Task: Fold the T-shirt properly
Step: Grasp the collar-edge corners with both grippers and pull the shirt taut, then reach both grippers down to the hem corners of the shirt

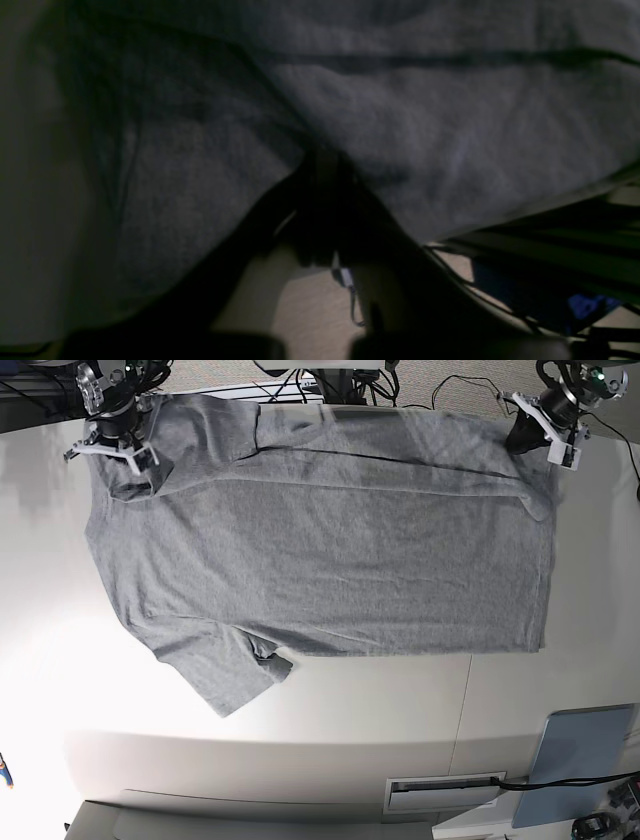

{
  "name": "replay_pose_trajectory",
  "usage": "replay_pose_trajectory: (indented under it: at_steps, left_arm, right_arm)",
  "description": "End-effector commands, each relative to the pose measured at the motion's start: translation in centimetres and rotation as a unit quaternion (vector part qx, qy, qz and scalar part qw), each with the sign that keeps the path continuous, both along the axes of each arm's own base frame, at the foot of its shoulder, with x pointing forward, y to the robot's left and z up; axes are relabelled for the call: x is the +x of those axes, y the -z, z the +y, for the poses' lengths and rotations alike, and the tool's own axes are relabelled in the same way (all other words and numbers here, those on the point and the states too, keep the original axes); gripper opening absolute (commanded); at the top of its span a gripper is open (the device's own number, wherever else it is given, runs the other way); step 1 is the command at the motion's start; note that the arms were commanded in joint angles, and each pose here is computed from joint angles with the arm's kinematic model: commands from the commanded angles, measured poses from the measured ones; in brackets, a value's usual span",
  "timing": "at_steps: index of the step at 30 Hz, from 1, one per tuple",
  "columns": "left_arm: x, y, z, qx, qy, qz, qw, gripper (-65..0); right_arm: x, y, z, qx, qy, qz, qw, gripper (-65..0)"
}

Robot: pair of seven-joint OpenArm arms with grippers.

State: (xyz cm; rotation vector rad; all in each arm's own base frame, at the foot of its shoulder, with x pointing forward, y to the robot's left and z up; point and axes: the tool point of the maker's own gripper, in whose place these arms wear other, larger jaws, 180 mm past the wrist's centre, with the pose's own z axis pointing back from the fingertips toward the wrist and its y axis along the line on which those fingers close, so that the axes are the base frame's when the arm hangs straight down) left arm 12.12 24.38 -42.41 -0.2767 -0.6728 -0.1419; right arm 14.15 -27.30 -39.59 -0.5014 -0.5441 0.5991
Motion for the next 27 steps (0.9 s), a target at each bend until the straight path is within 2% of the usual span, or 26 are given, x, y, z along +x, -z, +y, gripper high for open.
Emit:
replay_pose_trajectory:
  at_steps: [1, 8, 12, 15, 17, 20, 22, 24, 27]
  left_arm:
    - [0.7, -0.9, 0.4, 0.008, 0.002, -0.014, 1.0, -65.0]
    - [3.5, -4.9, 1.2, 0.038, 0.0, -0.078, 0.996, -64.7]
    - [5.1, -6.1, 1.3, 0.042, -0.001, -0.107, 0.993, -48.9]
    - [6.1, -6.6, 1.2, 0.041, 0.0, -0.121, 0.992, -42.6]
    - [6.9, -7.0, 1.2, 0.041, -0.001, -0.133, 0.99, -42.2]
    - [8.7, -7.9, 1.4, 0.043, -0.007, -0.156, 0.987, -42.1]
    - [10.4, -8.3, 2.4, 0.053, -0.032, -0.162, 0.985, -41.9]
    - [12.1, -8.3, 3.6, 0.064, -0.059, -0.151, 0.985, -38.7]
    - [15.2, -8.5, 4.2, 0.057, -0.072, -0.153, 0.984, -36.0]
  right_arm:
    - [1.1, -1.3, 0.0, -0.008, -0.009, -0.028, 0.9995, -65.0]
    - [4.8, -3.7, -0.4, -0.032, -0.009, -0.091, 0.9953, -65.0]
    - [7.5, -5.2, -0.3, -0.038, -0.018, -0.123, 0.9916, -65.0]
    - [9.2, -6.0, 0.1, -0.034, -0.031, -0.133, 0.99, -64.6]
    - [10.2, -6.4, 0.4, -0.034, -0.04, -0.139, 0.9888, -59.3]
    - [11.8, -7.5, 0.7, -0.029, -0.046, -0.157, 0.9861, -44.7]
    - [12.8, -8.2, 0.8, -0.019, -0.042, -0.171, 0.9842, -37.0]
    - [13.6, -8.6, 1.0, -0.002, -0.033, -0.179, 0.9832, -35.8]
    - [14.3, -8.9, 1.5, 0.029, -0.025, -0.188, 0.9815, -35.8]
